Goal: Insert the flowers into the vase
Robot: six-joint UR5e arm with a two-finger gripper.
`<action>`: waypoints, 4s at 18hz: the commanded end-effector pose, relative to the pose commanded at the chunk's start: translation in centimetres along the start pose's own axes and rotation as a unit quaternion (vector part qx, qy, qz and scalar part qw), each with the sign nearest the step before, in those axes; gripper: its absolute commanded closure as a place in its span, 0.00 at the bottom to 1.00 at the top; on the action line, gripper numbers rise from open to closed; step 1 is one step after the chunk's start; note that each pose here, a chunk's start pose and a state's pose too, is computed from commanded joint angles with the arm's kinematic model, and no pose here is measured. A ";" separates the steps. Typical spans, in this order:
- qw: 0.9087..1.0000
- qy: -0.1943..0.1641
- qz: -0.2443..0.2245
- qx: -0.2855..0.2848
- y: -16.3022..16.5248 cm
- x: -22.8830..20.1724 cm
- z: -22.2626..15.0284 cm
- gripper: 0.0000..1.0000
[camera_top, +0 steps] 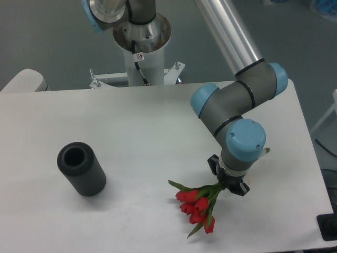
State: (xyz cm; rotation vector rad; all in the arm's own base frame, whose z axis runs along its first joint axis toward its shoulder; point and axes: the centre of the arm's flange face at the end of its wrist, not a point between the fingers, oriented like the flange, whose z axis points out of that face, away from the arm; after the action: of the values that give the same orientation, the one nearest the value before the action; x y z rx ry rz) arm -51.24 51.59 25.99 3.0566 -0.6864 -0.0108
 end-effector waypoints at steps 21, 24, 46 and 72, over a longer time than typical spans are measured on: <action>0.987 0.035 -0.019 0.157 -3.6 5.0 -2.8 0.94; 0.977 0.042 -0.032 0.209 -4.3 6.9 -5.0 0.95; 0.759 0.114 0.016 0.640 -10.6 18.6 -19.6 1.00; 0.752 0.127 0.074 0.642 -13.5 24.8 -10.1 0.90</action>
State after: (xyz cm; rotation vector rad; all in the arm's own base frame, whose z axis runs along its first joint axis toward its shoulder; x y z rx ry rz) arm -22.93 53.26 35.85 3.9624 -1.3135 1.4433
